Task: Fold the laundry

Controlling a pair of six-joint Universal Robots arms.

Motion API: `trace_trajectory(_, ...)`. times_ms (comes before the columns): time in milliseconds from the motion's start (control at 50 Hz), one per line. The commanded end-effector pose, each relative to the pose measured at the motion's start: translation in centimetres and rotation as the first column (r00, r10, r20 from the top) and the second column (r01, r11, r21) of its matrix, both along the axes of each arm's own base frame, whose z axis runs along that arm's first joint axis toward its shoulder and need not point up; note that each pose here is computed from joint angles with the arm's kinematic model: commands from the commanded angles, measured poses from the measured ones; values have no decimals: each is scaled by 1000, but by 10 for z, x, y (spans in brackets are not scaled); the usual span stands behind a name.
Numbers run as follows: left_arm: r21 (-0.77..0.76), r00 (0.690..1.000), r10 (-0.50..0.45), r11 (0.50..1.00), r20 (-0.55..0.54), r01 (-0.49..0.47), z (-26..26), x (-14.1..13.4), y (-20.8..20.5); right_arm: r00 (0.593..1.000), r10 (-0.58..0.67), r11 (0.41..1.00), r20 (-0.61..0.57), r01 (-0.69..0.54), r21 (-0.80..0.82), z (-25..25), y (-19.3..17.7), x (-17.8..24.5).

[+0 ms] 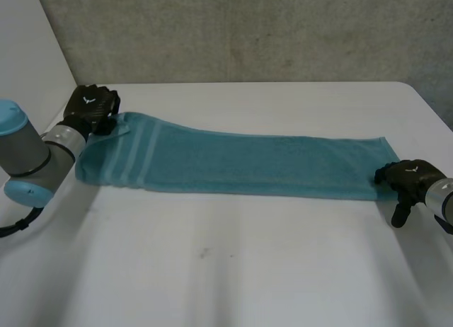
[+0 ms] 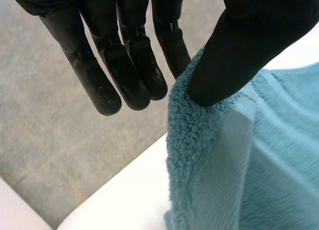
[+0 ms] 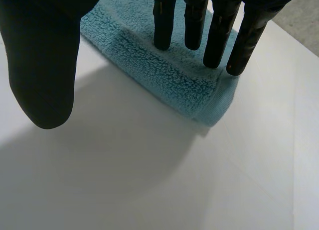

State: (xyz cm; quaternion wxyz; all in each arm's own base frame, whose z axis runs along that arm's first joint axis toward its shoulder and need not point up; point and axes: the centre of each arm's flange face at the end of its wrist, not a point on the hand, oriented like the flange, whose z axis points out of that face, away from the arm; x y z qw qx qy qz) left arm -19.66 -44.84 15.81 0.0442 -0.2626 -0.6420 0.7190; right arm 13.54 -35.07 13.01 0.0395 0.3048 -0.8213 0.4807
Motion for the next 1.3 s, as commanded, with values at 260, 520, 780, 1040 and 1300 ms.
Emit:
trace_trajectory(260, -18, 981, 36, 999, 193, -33, -36, 13, -7, 1000, 1, 1000, 0, -1, 6, -1, 1, 0)
trace_trajectory(520, -32, 985, 4, 999, 175, 2, -6, 7, 22, 1000, 2, 1000, 1, -2, 3, 1, 2, 1)
trace_trajectory(780, 32, 960, -10, 999, 279, 1, -49, 12, 6, 1000, 3, 1000, 0, -3, 6, -1, 2, 1)
trace_trajectory(1040, -250, 923, 313, 934, 224, -256, -31, 36, -70, 1000, -4, 1000, -6, 4, 9, -2, 2, 0)
trace_trajectory(1300, -115, 960, 104, 990, 261, -76, -15, 10, 11, 1000, -1, 1000, -1, 1, -8, 5, 2, 1)
